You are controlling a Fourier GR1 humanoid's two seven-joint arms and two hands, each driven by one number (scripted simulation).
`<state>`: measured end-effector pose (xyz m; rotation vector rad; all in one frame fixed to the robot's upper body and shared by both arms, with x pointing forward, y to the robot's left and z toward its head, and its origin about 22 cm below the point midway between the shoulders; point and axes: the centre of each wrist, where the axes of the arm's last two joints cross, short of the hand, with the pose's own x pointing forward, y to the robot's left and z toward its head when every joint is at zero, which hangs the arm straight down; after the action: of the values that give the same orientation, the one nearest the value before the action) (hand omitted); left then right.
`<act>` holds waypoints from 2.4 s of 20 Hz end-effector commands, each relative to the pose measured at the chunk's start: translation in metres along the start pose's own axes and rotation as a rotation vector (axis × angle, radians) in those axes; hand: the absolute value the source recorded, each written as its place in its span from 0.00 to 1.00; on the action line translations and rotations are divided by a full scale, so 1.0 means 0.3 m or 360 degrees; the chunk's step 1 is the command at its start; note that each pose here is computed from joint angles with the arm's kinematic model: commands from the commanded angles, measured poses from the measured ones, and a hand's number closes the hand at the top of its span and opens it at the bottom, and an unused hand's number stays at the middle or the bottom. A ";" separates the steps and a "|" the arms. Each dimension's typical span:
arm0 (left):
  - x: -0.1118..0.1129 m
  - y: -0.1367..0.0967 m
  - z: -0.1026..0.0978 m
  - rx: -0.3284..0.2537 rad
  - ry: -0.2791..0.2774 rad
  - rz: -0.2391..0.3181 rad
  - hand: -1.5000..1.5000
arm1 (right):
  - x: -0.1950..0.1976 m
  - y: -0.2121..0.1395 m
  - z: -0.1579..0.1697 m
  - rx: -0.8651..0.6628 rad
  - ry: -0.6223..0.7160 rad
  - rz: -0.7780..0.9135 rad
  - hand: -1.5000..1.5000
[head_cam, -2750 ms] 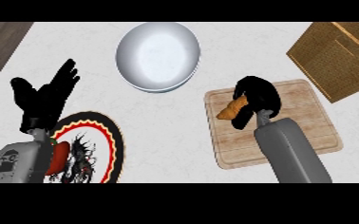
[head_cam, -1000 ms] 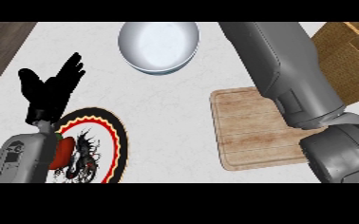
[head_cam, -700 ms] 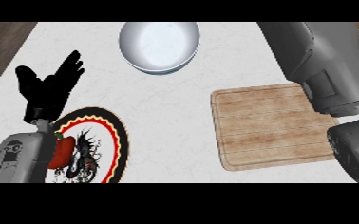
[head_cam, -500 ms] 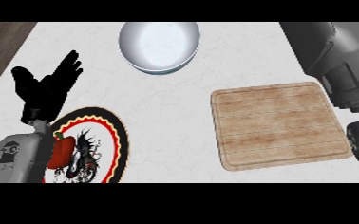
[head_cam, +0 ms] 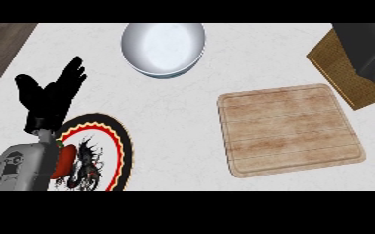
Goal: Pick the croissant from the cutting board and place it in the basket
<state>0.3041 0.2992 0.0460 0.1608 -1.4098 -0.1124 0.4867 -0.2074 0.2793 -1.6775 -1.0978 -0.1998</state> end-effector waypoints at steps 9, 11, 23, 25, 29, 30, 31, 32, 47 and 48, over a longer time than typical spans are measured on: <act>-0.054 0.002 0.031 0.0041 0.0043 -0.0004 0.50 | -0.237 0.090 -0.108 0.0002 0.0171 -0.0076 1.00; -0.029 0.031 0.050 0.0025 0.0045 0.0022 0.50 | -0.329 0.151 -0.089 -0.0018 0.0212 -0.0060 1.00; -0.010 0.043 0.029 0.0038 0.0023 0.0018 0.50 | -0.536 0.178 -0.177 -0.0168 0.0372 -0.0030 0.00; -0.031 0.005 0.008 0.0016 0.0012 0.0002 0.50 | -0.479 0.127 -0.218 -0.0151 0.0305 -0.0118 0.00; -0.045 0.029 0.008 0.0072 0.0021 0.0005 0.50 | -0.453 0.129 -0.196 -0.0226 0.0289 -0.0263 0.00; -0.028 0.001 0.048 0.0018 0.0030 0.0005 0.50 | -0.455 0.139 -0.182 -0.0242 0.0330 -0.0279 0.00; -0.018 0.022 -0.004 0.0014 0.0039 0.0005 0.50 | -0.423 0.089 -0.229 -0.0316 0.0358 -0.0373 0.00; -0.053 0.064 0.055 0.0039 0.0032 0.0002 0.50 | -0.500 0.094 -0.259 -0.0384 0.0445 -0.0416 0.00; -0.089 0.100 0.075 0.0184 0.0103 0.0025 0.50 | -0.643 -0.023 -0.221 -0.0248 0.0591 -0.0731 0.00; -0.108 0.128 0.088 0.0185 0.0143 0.0029 0.50 | -0.692 -0.010 -0.199 -0.0181 0.0548 -0.0675 0.00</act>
<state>0.2769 0.3353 0.0286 0.2402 -1.3461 -0.0192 0.4103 -0.3716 0.1900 -1.4775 -1.1918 -0.9230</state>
